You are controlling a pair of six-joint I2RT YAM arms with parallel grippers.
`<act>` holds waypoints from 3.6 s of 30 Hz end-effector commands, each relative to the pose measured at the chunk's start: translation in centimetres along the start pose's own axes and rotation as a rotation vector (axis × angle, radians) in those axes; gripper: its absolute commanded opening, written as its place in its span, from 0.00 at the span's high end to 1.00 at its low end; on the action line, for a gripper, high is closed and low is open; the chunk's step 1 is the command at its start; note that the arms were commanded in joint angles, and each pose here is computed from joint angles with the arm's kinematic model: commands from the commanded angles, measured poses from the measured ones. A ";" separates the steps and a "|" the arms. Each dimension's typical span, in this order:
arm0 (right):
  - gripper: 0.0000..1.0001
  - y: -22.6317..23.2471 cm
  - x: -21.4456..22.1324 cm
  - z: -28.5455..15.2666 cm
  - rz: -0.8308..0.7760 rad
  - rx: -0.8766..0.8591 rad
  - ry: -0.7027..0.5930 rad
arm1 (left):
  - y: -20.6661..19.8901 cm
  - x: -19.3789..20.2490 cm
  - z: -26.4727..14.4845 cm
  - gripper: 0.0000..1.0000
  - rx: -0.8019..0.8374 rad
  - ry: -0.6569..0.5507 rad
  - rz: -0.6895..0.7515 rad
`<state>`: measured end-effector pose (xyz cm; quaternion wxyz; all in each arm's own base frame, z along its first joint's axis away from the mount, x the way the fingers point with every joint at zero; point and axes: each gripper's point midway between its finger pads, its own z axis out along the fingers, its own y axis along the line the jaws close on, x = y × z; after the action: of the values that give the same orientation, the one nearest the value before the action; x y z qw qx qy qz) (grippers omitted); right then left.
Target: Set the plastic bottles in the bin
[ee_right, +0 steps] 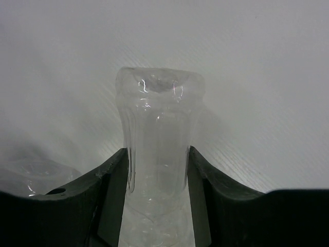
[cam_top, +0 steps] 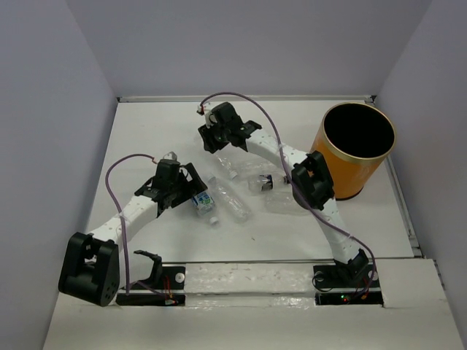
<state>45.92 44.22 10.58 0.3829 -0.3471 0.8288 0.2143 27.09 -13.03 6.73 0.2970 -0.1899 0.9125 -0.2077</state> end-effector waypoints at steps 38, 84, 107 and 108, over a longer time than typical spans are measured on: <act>0.07 -25.9 1.4 -47.6 0.488 1.106 -0.775 | 1.5 -3.2 1.4 0.44 -0.047 -0.234 -0.074; 0.56 5.8 14.4 -35.7 0.495 -0.313 -0.501 | -44.3 -19.6 -24.2 0.96 0.766 -0.801 0.194; 0.66 9.3 19.9 -35.7 0.483 -0.446 -0.394 | -58.2 -10.2 -13.7 0.65 1.039 -0.930 0.215; 0.66 9.2 19.9 -35.6 0.485 -0.441 -0.394 | -58.2 -9.8 -13.3 0.54 1.038 -0.918 0.230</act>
<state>13.11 19.91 17.47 0.3890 -0.1551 0.7373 0.5301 41.70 -54.96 43.89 0.6967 0.0088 0.5632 -0.4442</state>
